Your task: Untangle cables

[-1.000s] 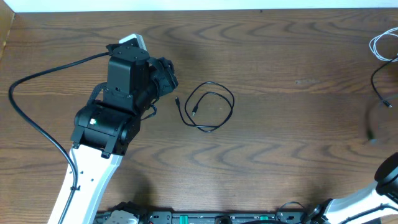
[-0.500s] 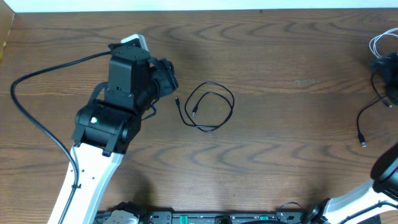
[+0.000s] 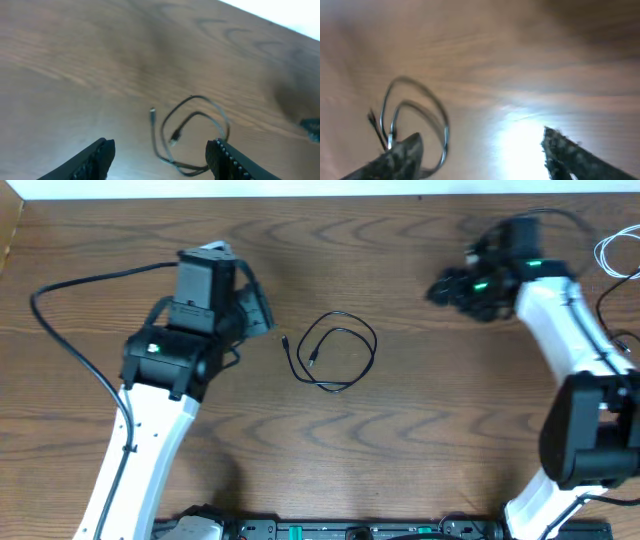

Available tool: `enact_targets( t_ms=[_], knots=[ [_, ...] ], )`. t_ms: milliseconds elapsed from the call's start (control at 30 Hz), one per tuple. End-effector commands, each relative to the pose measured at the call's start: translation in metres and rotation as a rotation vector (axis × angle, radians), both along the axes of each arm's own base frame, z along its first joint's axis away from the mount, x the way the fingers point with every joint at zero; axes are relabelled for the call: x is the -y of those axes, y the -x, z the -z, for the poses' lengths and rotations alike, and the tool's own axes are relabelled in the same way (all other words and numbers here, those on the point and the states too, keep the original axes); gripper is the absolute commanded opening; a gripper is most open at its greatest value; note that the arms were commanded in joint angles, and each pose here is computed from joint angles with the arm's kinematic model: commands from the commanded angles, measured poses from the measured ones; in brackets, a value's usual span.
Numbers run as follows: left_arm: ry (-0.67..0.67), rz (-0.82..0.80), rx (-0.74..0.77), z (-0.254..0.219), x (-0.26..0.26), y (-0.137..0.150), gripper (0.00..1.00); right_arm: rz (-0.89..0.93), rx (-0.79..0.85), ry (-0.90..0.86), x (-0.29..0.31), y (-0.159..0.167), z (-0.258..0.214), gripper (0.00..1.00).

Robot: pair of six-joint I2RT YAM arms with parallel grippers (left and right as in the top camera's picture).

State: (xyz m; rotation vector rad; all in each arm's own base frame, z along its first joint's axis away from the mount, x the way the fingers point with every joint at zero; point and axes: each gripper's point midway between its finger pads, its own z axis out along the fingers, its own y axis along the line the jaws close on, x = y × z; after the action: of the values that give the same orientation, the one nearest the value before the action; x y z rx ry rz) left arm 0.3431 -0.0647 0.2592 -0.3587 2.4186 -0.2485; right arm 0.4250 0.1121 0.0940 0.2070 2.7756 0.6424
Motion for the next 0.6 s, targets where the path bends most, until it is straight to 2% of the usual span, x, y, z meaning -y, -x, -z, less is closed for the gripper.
enact_targets(
  t_ms=[0, 133, 333, 567],
  knots=[
    [0.023, 0.018, -0.013, -0.001, -0.014, 0.002, 0.64, -0.03, -0.01, 0.068, -0.033, 0.016, 0.002, 0.68],
    [0.032, -0.027, -0.034, 0.002, -0.034, 0.003, 0.64, -0.051, -0.022, 0.143, -0.07, 0.032, 0.01, 0.63],
    [0.031, -0.039, -0.057, 0.005, -0.038, 0.007, 0.64, -0.001, -0.093, 0.253, -0.091, 0.057, 0.033, 0.56],
    [0.028, -0.04, -0.083, 0.009, -0.038, 0.012, 0.64, -0.016, -0.163, 0.302, -0.11, 0.076, 0.064, 0.36]
  ],
)
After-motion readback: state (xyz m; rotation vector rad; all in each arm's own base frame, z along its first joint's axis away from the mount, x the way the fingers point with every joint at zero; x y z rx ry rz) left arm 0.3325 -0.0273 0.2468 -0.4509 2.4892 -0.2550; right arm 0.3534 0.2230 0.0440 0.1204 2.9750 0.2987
